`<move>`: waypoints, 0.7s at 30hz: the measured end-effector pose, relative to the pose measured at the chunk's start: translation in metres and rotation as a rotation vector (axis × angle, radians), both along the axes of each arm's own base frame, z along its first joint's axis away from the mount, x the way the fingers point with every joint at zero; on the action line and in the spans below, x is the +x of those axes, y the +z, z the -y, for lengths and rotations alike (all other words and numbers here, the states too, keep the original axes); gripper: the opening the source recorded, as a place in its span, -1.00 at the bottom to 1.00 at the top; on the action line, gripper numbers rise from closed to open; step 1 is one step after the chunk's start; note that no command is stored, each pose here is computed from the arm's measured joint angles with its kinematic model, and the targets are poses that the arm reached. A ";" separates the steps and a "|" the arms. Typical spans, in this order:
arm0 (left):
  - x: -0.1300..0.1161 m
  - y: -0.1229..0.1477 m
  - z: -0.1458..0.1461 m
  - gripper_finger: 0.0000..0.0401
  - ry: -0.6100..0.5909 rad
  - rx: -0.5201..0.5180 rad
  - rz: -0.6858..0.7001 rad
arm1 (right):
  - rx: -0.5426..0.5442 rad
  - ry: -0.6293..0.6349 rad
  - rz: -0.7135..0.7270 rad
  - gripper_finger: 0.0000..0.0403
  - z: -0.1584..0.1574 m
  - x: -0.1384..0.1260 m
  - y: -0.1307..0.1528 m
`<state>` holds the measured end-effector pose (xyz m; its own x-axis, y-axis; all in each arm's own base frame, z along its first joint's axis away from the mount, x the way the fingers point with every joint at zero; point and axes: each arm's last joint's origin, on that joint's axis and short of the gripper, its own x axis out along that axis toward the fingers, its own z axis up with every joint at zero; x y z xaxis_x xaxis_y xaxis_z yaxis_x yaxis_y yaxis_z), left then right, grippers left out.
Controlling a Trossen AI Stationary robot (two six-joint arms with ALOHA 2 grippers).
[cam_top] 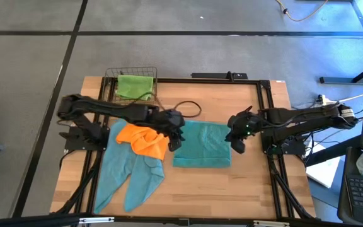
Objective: Fold microfiber towels
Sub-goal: Fold the blue microfiber cloth
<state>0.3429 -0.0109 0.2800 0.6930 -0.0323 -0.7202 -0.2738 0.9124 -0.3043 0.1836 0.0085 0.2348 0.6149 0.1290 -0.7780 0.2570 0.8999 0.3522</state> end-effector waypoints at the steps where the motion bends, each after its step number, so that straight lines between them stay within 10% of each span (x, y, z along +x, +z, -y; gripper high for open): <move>1: -0.004 0.004 0.003 -0.13 0.028 -0.004 0.029 | -0.004 0.036 0.012 -0.59 -0.001 0.000 0.001; 21: -0.023 0.017 0.040 -0.13 0.290 -0.066 0.044 | 0.162 0.107 -0.037 -0.64 -0.005 -0.031 0.011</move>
